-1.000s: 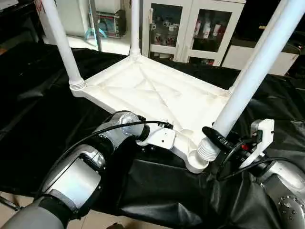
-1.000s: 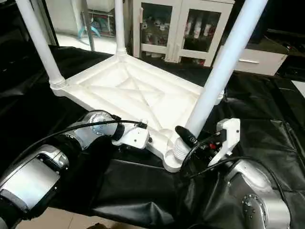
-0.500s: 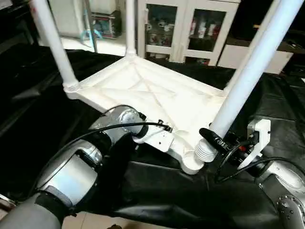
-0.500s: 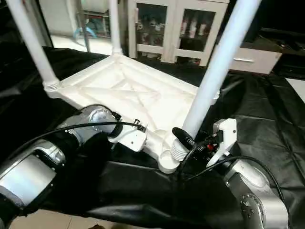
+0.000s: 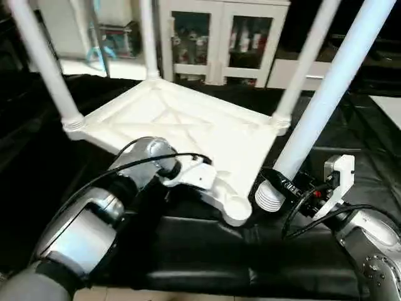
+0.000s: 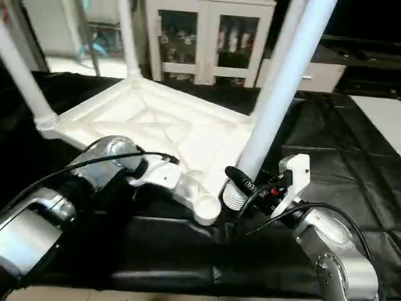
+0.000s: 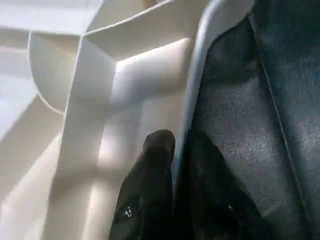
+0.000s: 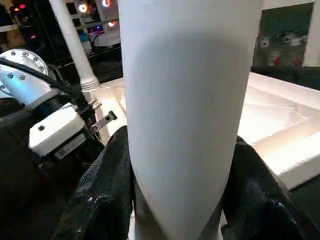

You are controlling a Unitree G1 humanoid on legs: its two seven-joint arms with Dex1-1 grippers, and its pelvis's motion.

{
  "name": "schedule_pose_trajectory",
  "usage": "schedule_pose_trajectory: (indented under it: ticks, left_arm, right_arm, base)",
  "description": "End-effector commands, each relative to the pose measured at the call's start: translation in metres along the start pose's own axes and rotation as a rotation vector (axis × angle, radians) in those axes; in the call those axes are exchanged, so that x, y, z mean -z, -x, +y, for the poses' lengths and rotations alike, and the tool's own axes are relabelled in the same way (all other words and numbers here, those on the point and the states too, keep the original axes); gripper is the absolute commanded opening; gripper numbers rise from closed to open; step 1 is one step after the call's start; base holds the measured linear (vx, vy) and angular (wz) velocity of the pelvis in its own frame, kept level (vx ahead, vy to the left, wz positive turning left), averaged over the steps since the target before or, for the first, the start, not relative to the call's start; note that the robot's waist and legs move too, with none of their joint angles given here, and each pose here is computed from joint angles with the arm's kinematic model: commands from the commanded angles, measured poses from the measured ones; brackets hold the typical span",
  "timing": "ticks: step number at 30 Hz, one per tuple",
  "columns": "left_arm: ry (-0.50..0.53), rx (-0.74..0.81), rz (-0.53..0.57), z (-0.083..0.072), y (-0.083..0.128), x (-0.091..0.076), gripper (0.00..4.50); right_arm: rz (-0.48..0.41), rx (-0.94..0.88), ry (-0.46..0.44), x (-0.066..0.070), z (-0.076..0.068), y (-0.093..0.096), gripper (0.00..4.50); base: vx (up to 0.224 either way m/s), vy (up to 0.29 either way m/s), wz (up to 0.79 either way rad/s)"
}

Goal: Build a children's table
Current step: Pick table leg, then rotate table base

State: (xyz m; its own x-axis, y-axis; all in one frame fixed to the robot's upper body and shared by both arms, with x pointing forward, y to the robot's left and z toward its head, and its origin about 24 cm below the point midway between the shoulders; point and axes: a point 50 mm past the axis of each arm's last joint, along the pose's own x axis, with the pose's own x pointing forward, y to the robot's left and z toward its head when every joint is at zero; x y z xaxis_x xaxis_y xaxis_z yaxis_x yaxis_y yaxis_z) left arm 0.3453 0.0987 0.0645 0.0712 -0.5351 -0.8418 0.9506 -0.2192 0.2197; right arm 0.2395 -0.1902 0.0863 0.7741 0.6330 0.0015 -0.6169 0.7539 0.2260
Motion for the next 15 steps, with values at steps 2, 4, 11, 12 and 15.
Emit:
schedule_pose_trajectory:
  ticks: [2, 4, 11, 12, 15]
  left_arm:
    - [0.275, -0.02, 0.061, -0.023, -0.006, 0.04, 0.27]
    - [0.327, -0.042, 0.08, -0.028, -0.005, 0.046, 0.27]
    - [0.409, -0.237, 0.186, -0.031, 0.008, 0.063, 0.27]
    - [0.421, -0.261, 0.203, -0.031, 0.011, 0.065, 0.27]
    - [0.521, -0.344, 0.178, -0.031, 0.014, 0.06, 0.27]
  right_arm:
    - [-0.014, -0.005, 0.03, -0.005, -0.002, -0.001, 1.88]
    - [-0.013, -0.006, 0.029, -0.005, -0.001, -0.001, 1.88]
    - [-0.011, -0.01, 0.029, -0.005, -0.002, -0.002, 1.88]
    - [-0.011, -0.011, 0.03, -0.005, -0.002, -0.002, 1.88]
    - [-0.009, -0.015, 0.031, -0.006, -0.003, -0.003, 1.88]
  base:
    - [0.007, 0.028, -0.18]
    - [0.0, 0.0, 0.0]
    - [0.0, 0.0, 0.0]
    - [0.0, 0.0, 0.0]
    - [0.0, 0.0, 0.0]
